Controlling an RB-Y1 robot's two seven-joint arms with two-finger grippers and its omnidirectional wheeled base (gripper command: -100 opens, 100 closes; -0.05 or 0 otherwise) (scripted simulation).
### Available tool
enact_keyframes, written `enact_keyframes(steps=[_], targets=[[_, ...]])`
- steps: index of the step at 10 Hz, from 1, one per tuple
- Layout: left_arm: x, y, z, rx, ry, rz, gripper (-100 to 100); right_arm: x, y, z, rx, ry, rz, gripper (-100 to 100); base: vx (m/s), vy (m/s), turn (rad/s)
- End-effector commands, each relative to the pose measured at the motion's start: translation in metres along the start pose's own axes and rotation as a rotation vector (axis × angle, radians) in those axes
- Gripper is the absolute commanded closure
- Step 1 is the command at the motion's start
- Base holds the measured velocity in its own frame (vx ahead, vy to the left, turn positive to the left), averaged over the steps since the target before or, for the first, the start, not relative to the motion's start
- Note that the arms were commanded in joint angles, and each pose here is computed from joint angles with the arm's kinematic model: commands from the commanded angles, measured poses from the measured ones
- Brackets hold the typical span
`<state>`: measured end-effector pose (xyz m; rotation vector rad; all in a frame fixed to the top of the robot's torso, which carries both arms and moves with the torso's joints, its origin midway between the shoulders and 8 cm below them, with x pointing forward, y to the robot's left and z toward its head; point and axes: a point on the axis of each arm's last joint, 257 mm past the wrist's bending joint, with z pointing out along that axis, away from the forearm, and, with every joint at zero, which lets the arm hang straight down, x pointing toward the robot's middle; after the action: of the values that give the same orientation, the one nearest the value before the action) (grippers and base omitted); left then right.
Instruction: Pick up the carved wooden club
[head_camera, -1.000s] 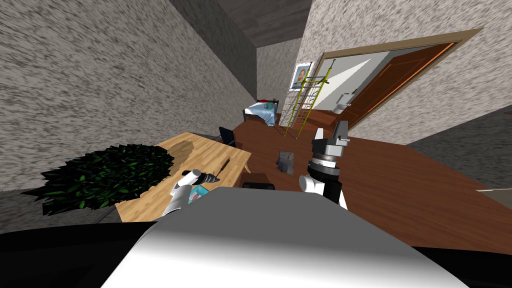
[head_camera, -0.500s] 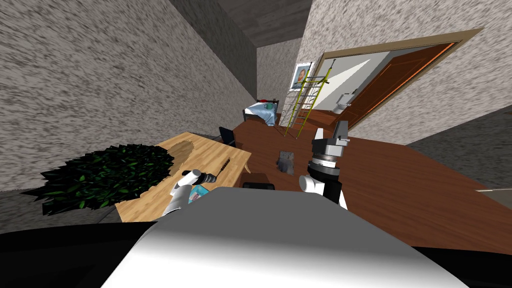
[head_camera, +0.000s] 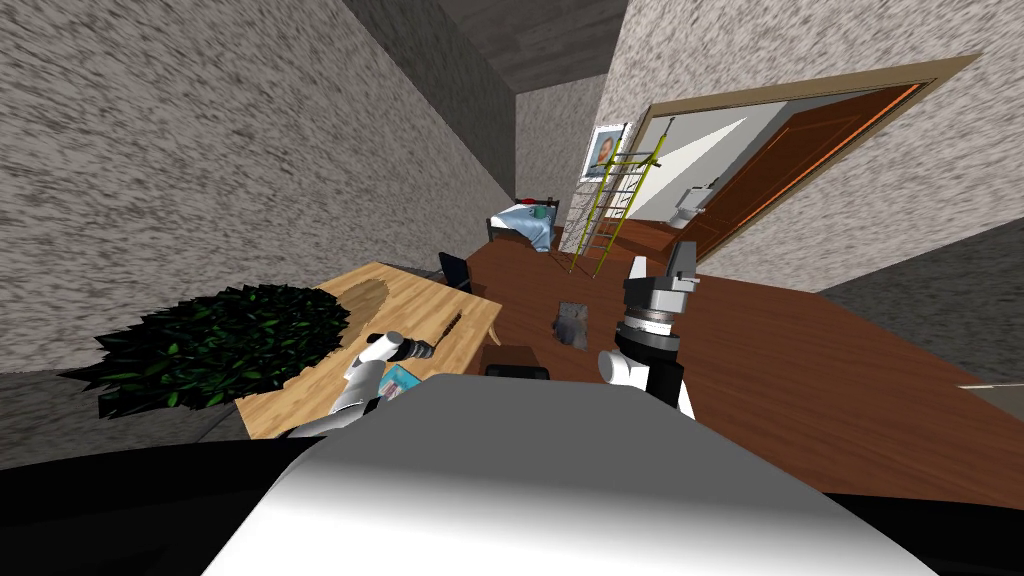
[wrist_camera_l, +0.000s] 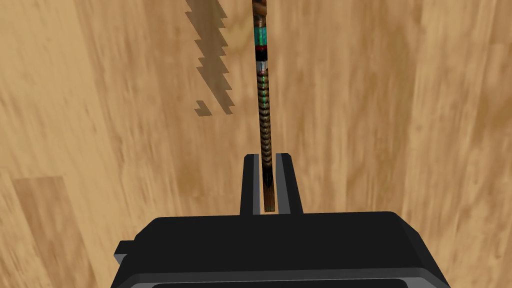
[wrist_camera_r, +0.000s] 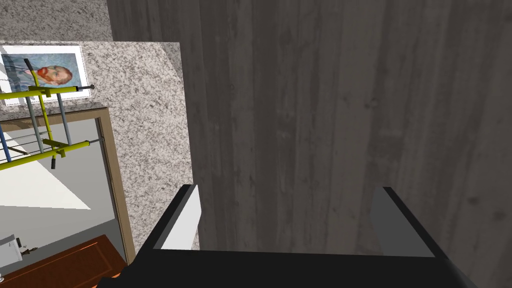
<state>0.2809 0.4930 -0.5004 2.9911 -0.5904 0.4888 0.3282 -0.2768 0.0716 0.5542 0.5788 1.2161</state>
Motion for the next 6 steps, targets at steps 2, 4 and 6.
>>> enact_keyframes(steps=[2, 4, 6], targets=[[0.015, -0.008, 0.003, -0.003, 0.013, 0.026, 100, 0.000, 0.000, 0.000, 0.000, 0.000, 0.000, 0, -0.016, -0.019, 0.020], [0.017, -0.013, 0.006, -0.015, 0.009, 0.030, 100, 0.000, 0.000, 0.000, 0.000, 0.000, 0.000, 0, -0.020, -0.026, 0.024], [0.003, -0.006, 0.011, -0.035, -0.014, 0.004, 100, 0.000, 0.000, 0.000, 0.000, 0.000, 0.000, 0, -0.017, -0.024, 0.004]])
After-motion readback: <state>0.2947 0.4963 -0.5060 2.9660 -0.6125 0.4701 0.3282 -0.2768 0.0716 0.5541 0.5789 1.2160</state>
